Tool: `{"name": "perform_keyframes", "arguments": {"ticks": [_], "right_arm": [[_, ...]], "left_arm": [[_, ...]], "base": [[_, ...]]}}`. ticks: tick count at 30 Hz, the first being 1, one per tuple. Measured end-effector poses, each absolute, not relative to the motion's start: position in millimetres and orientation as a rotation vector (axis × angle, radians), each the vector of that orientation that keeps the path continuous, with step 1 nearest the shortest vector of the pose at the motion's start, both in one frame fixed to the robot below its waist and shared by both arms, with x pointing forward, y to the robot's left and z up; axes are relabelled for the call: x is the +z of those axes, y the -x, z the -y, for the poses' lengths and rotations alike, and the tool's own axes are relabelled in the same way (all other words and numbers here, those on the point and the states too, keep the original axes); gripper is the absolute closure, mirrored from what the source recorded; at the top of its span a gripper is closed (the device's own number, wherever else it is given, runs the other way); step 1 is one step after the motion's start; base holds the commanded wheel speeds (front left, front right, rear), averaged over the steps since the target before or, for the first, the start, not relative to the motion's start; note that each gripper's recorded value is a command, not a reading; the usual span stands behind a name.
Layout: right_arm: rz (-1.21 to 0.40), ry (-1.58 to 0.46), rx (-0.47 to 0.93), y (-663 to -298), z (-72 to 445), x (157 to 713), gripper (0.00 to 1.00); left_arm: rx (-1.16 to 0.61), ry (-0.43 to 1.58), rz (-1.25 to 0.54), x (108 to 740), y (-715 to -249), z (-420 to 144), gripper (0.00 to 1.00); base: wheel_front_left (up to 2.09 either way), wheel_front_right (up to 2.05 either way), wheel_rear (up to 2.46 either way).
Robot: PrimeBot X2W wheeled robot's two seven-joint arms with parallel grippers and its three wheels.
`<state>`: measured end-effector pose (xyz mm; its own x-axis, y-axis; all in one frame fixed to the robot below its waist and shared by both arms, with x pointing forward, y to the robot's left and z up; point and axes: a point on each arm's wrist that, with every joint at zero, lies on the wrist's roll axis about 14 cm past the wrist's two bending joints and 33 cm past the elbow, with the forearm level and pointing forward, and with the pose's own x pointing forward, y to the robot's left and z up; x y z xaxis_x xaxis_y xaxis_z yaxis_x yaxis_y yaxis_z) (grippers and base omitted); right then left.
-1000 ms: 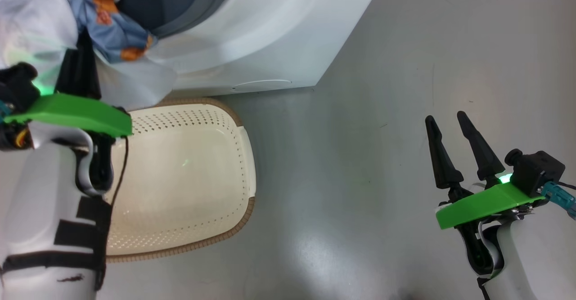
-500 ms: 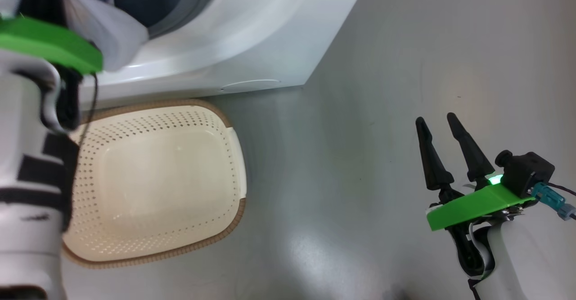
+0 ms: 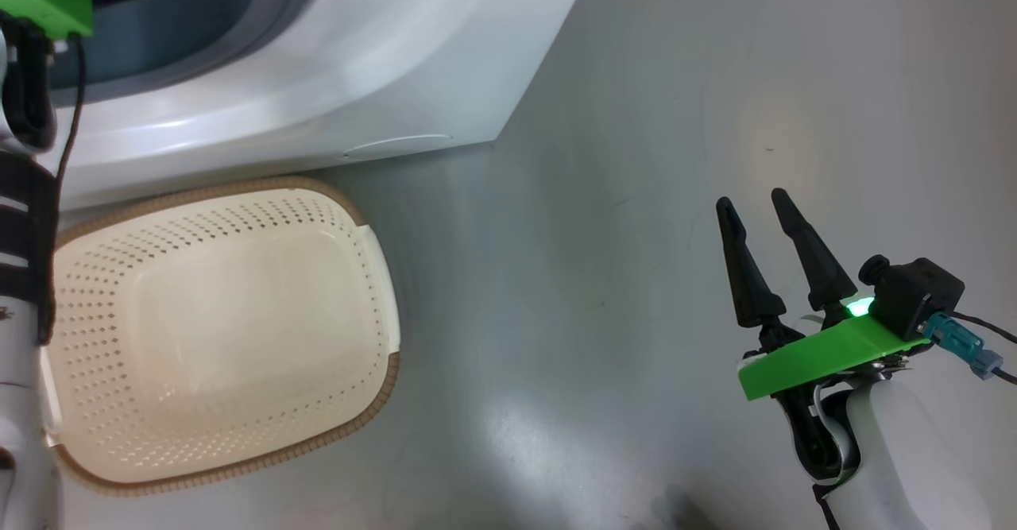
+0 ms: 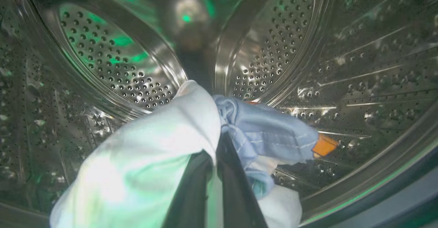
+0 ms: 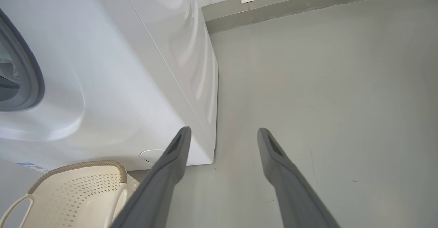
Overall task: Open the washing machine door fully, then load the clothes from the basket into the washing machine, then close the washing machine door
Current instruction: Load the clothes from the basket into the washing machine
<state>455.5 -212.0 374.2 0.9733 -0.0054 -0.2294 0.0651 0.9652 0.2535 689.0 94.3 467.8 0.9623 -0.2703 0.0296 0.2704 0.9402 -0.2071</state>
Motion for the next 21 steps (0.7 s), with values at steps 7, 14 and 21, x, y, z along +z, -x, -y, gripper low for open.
{"name": "perform_keyframes", "arguments": {"ticks": [7,14,21], "right_arm": [[-0.235,-0.265,-0.044,-456.0,213.2,370.9,0.0],[-0.23,-0.274,-0.033,-460.8,208.0,370.6,0.0],[-0.22,-0.279,-0.022,-464.2,204.6,373.5,0.0]], "left_arm": [[-0.28,0.204,-0.064,443.0,-686.7,-90.0,0.0],[-0.281,0.2,-0.088,437.2,-684.8,-91.4,0.0],[-0.264,0.242,-0.057,450.6,-682.0,-98.5,0.0]], "base": [[0.0,0.0,0.0],[0.0,0.0,0.0],[0.0,0.0,0.0]]}}
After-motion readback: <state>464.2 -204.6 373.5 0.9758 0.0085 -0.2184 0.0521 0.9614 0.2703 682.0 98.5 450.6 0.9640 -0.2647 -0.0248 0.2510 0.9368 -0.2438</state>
